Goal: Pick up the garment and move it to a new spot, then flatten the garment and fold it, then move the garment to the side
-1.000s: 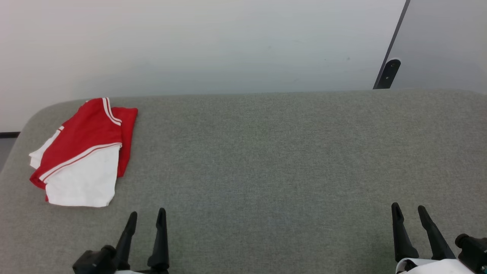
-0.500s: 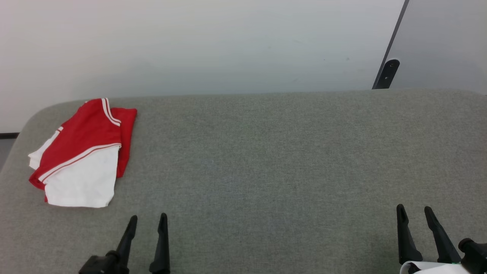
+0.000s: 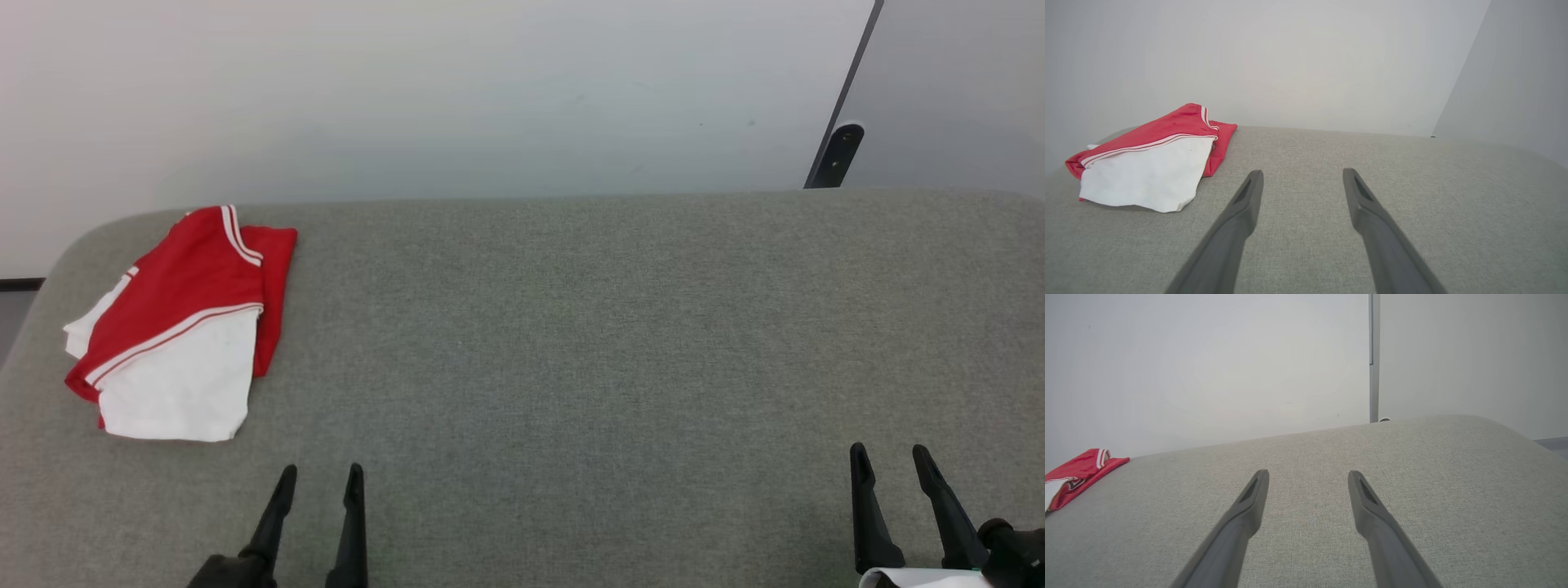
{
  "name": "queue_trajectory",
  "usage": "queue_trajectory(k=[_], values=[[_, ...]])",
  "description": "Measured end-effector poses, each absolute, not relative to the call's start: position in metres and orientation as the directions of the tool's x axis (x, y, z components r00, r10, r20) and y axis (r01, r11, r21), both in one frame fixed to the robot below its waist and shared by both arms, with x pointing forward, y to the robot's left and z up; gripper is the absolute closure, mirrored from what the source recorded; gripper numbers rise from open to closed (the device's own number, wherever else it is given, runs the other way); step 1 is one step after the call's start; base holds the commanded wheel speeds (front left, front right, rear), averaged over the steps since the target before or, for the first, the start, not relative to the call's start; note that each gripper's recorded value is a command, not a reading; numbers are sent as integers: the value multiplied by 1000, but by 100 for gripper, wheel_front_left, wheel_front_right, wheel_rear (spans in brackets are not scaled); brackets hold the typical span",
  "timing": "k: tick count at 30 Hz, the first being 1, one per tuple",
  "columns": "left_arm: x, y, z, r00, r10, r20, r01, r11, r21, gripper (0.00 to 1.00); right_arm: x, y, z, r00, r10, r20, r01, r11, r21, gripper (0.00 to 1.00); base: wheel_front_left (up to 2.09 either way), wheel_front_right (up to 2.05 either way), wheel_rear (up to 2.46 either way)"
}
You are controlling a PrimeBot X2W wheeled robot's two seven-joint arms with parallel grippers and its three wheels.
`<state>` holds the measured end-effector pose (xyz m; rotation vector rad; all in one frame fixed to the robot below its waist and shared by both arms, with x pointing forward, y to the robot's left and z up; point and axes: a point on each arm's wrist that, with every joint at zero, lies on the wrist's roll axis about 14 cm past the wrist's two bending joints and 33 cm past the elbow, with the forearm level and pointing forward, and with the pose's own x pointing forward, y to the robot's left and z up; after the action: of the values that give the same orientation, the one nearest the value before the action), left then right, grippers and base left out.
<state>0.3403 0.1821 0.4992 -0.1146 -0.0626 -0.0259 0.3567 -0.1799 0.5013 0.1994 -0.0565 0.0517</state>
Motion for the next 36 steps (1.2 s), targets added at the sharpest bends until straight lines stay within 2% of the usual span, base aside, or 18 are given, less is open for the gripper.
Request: queue_trajectory(k=[20,29,36], values=[[334,189,498,998,5,61,2,993,-119,0,359,-171,499,995,72,62,-83,975,208,0,0,0,0],[315,220,494,991,128,46,-121,984,-131,0,377,-119,499,972,231,52,-236,953,190,0,0,0,0],[286,252,489,962,271,25,-265,953,-147,0,391,-60,501,917,396,47,-398,900,175,0,0,0,0]])
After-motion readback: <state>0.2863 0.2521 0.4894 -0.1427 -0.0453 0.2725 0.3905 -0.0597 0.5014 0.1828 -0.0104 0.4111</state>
